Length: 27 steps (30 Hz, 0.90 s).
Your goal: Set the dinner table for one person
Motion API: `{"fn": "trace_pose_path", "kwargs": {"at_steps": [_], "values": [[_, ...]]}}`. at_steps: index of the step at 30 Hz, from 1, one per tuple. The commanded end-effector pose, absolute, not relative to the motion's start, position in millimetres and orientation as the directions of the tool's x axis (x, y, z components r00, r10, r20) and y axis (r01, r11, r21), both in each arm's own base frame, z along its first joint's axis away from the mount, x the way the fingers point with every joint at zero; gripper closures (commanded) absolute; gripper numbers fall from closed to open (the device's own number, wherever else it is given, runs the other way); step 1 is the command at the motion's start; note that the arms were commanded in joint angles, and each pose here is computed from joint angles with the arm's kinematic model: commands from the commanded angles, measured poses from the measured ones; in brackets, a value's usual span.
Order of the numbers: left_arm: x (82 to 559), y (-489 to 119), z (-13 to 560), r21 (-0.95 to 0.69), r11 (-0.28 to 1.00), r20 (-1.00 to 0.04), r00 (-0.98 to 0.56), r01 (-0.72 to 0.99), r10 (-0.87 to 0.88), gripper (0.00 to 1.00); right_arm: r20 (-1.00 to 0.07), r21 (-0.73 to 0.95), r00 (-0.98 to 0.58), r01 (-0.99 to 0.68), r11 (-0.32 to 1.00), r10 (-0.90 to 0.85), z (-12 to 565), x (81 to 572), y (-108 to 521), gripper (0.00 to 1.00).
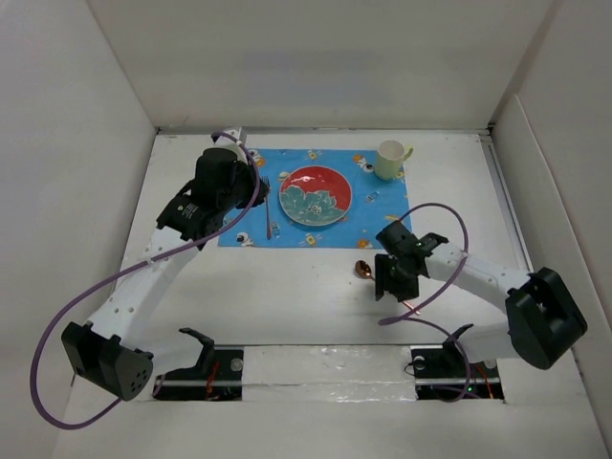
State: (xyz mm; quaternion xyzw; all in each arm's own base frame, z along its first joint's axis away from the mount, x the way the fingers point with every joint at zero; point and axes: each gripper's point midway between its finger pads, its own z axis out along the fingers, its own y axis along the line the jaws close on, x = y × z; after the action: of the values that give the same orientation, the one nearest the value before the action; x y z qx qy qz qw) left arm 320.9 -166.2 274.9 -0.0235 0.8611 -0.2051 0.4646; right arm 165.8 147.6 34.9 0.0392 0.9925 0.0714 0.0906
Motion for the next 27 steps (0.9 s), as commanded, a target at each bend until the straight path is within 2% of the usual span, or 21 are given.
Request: {"fn": "trace_pose_path", "kwargs": {"at_steps": [1, 7, 10, 19, 25, 26, 27], "values": [[327, -169, 307, -0.380, 0.905, -0.837, -0.489, 0.194, -0.246, 0.88, -0.231, 0.075, -0.972, 0.034, 0.997, 0.050, 39, 183, 150, 0.36], [322, -167, 304, -0.383, 0.904, -0.832, -0.495, 0.189, -0.249, 0.88, -0.278, -0.067, -0.961, 0.000, 0.998, -0.019, 33, 206, 151, 0.37], [319, -164, 305, -0.384, 0.905, -0.833, -0.491, 0.184, -0.254, 0.88, -0.294, -0.116, -0.954, -0.025, 0.993, -0.058, 39, 210, 151, 0.42], [313, -160, 307, -0.389, 0.904, -0.834, -0.484, 0.175, -0.265, 0.88, -0.262, -0.146, -0.958, -0.081, 0.986, -0.117, 21, 223, 151, 0.41], [314, -157, 312, -0.378, 0.910, -0.840, -0.476, 0.171, -0.260, 0.88, -0.204, 0.000, -0.973, -0.113, 0.994, -0.110, 4, 216, 176, 0.75], [315, -158, 312, -0.376, 0.911, -0.841, -0.477, 0.171, -0.258, 0.88, -0.200, 0.016, -0.975, -0.104, 0.994, -0.099, 3, 212, 180, 0.85], [314, -157, 312, -0.376, 0.911, -0.841, -0.475, 0.171, -0.258, 0.88, -0.192, 0.030, -0.976, -0.112, 0.993, -0.104, 1, 207, 184, 0.87]]}}
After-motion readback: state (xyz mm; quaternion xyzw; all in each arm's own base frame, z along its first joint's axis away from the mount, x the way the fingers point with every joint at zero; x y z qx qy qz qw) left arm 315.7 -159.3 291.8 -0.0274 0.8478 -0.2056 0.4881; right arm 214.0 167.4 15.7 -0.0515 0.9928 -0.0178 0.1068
